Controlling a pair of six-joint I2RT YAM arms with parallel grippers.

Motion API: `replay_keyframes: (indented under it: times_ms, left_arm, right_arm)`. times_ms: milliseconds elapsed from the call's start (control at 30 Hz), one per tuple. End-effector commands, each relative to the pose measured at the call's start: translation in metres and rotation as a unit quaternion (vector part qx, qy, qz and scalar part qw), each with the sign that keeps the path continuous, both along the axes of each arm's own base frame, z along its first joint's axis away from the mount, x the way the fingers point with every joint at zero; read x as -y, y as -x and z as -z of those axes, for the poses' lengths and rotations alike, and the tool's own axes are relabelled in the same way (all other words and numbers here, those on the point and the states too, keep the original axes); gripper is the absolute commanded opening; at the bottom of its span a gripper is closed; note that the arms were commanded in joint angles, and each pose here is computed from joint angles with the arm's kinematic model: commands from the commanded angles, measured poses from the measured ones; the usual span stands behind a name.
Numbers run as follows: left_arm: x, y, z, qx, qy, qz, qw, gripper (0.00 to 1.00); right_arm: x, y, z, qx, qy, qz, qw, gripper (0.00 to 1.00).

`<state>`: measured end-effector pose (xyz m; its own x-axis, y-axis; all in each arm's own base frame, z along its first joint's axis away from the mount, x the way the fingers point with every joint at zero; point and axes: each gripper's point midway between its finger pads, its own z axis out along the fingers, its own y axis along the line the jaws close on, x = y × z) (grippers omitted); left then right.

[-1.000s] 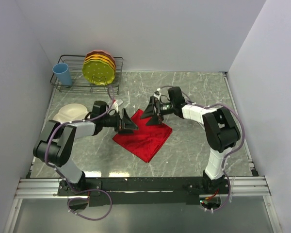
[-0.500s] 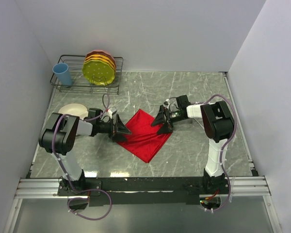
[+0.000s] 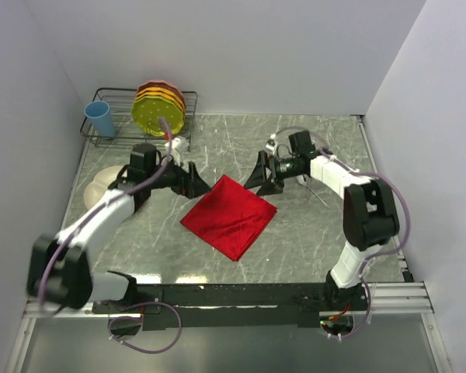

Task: Fold the napkin into a case and place the utensils inside
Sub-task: Smooth out the square-folded napkin at the center of the board, then pick up the top corner of the square folded napkin from the center of the board.

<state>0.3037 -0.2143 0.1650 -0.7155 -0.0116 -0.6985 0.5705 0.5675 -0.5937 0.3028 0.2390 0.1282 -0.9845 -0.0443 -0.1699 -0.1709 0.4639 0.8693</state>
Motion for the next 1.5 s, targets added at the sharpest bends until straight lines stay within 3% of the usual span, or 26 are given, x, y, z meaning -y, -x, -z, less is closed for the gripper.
replay_keyframes:
  times_ms: [0,133,233,267,333,400,500,867,1067,1467]
  left_arm:
    - [0.005,0.038,0.005,0.224,-0.181,0.085,0.954,0.97]
    - [0.033,0.083,0.022,0.307,-0.210,0.180,0.911,0.82]
    - [0.052,0.108,0.034,0.346,-0.200,0.234,0.886,0.61]
    - [0.054,0.112,0.040,0.353,-0.198,0.248,0.880,0.49]
    - [0.063,0.126,0.053,0.375,-0.205,0.280,0.860,0.40]
    - [0.073,0.137,0.062,0.415,-0.205,0.311,0.830,0.40]
    - [0.082,0.148,0.074,0.434,-0.204,0.347,0.806,0.43]
    - [0.106,0.168,0.107,0.436,-0.194,0.415,0.774,0.49]
    - [0.113,0.168,0.113,0.435,-0.195,0.419,0.773,0.51]
    - [0.118,0.157,0.112,0.438,-0.208,0.401,0.777,0.42]
  right_arm:
    - [0.032,-0.011,0.001,0.095,0.124,0.006,0.988,1.00]
    - [0.050,-0.026,0.009,0.123,0.195,0.010,0.973,1.00]
    - [0.056,-0.031,0.016,0.119,0.221,0.014,0.968,1.00]
    - [0.056,-0.033,0.017,0.119,0.223,0.016,0.967,1.00]
    - [0.059,-0.038,0.022,0.106,0.236,0.035,0.965,1.00]
    - [0.056,-0.040,0.026,0.097,0.233,0.033,0.967,1.00]
    - [0.051,-0.039,0.024,0.094,0.217,0.023,0.971,1.00]
    - [0.054,-0.037,0.019,0.104,0.220,0.018,0.970,1.00]
    - [0.054,-0.036,0.019,0.102,0.217,0.016,0.971,1.00]
    - [0.052,-0.033,0.022,0.091,0.213,0.013,0.973,1.00]
